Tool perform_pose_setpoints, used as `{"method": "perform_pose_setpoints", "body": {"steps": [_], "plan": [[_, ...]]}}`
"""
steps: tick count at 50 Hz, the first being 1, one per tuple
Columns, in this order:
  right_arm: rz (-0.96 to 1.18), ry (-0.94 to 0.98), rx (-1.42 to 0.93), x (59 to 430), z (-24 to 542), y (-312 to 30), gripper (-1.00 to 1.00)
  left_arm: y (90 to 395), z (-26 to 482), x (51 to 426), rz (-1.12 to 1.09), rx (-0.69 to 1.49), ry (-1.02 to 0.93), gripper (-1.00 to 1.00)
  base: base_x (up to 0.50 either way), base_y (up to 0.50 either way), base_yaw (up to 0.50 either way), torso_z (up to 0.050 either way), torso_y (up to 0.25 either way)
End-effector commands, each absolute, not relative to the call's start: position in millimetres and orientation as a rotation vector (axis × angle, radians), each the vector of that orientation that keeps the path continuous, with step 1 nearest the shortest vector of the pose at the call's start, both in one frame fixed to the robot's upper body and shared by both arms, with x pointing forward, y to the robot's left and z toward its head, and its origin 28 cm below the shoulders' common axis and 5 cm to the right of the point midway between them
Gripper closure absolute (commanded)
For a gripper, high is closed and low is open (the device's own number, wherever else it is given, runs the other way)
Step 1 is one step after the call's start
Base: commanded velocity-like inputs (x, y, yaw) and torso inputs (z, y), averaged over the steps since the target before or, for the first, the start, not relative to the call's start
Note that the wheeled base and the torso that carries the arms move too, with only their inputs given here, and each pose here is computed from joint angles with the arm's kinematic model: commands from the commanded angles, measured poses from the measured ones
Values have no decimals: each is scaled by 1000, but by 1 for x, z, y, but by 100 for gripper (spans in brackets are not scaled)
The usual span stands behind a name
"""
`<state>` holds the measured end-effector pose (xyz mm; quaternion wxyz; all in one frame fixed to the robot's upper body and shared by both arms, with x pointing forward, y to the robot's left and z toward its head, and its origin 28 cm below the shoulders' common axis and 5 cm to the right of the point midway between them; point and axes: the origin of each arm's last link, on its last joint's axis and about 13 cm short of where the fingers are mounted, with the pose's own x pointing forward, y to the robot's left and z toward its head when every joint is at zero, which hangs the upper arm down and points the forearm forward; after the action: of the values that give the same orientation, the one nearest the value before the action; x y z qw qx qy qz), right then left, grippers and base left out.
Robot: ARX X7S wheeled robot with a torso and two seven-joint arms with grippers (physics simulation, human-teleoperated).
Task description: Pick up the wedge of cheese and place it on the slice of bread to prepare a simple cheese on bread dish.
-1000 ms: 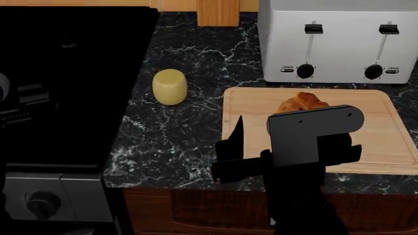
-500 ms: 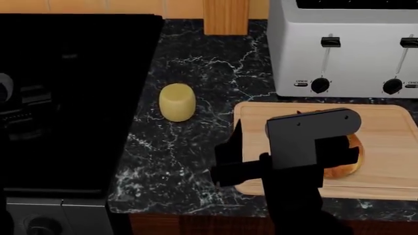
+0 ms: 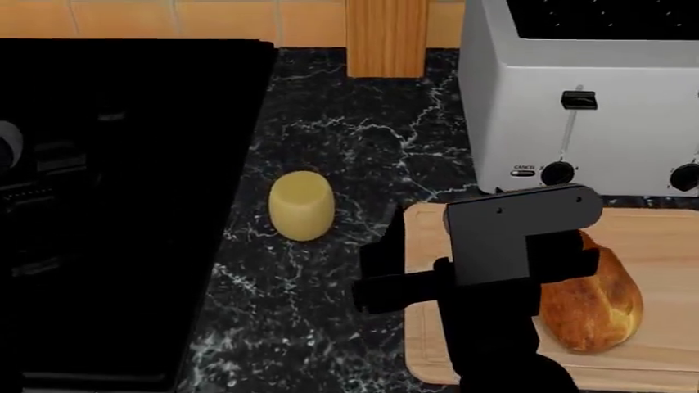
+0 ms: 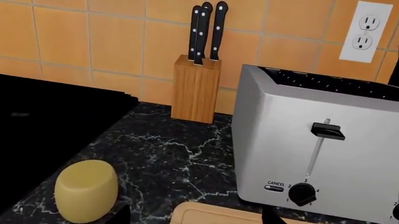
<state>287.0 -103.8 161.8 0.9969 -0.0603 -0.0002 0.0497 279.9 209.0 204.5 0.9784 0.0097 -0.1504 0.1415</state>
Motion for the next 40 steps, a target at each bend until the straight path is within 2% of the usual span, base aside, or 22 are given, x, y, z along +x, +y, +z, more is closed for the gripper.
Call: {"method": "perform_pose_setpoints", "body": {"steps": [1, 30, 40], "plan": [[101, 3, -120, 285, 158, -104, -100, 209, 204, 281, 283, 21, -309, -100, 246, 0, 0, 0, 0], [90, 11, -130, 284, 165, -98, -100, 209, 204, 279, 284, 17, -318, -100, 245, 27, 0, 0, 1], [251, 56, -8, 278, 169, -78, -100, 209, 204, 279, 283, 16, -322, -100, 34, 5, 0, 0, 1]]}}
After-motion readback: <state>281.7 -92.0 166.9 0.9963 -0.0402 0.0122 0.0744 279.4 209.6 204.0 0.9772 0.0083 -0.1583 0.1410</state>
